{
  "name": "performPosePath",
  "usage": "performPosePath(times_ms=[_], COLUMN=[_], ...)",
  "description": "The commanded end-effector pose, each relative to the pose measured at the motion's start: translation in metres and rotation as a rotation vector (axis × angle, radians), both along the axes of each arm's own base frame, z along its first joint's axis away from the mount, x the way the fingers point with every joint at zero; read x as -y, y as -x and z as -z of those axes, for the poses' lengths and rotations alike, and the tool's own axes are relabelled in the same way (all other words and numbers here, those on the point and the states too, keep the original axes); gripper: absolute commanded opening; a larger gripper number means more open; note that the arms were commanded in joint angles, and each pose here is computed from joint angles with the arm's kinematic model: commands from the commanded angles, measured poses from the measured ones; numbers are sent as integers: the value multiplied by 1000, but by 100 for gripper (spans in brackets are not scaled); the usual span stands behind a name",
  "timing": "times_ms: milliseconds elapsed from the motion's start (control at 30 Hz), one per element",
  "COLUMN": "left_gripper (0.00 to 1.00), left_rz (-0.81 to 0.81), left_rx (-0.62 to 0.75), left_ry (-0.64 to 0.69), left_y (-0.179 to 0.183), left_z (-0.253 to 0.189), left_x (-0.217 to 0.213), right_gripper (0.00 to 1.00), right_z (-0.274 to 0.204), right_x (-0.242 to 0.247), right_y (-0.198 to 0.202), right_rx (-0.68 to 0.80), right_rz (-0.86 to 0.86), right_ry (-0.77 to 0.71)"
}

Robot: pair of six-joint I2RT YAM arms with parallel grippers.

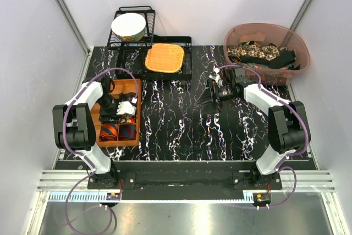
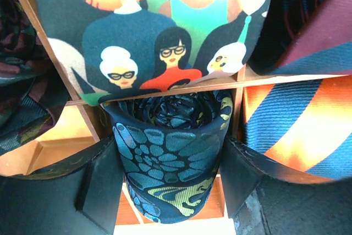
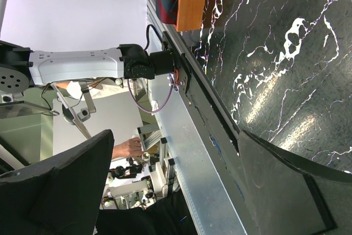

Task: Roll the ties
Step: Place the tie in the storage box, then reset both arms

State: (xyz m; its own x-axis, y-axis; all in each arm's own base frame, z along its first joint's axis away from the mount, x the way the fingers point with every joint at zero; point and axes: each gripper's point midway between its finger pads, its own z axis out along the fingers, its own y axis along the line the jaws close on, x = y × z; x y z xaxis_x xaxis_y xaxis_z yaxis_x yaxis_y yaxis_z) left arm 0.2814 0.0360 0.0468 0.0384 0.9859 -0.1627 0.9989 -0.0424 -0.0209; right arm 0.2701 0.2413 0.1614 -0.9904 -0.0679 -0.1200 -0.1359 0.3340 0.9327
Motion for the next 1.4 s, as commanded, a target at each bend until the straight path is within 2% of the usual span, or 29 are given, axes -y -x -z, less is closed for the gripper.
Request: performPosePath(times_ms=[0,367,933,1367], left_gripper=[66,74,78,79], left_rz=[19,26,38,-54], left_rx=[32,37,74,227], left_ry=[25,25,13,18], left_y=[-1,0,1,-35], left_z=[-21,-27,-46,-90], left_x=[7,7,6,4], right_gripper=[100,100,100,100], right_z=[-11,-13,-18,-38], right_x=[0,0,-1,5], right_y=[-9,-8,-9,-11], right_rx=[47,46,59,123], right_rz=[-5,-8,-12,4], right_ry=[-23,-28,-38,-42])
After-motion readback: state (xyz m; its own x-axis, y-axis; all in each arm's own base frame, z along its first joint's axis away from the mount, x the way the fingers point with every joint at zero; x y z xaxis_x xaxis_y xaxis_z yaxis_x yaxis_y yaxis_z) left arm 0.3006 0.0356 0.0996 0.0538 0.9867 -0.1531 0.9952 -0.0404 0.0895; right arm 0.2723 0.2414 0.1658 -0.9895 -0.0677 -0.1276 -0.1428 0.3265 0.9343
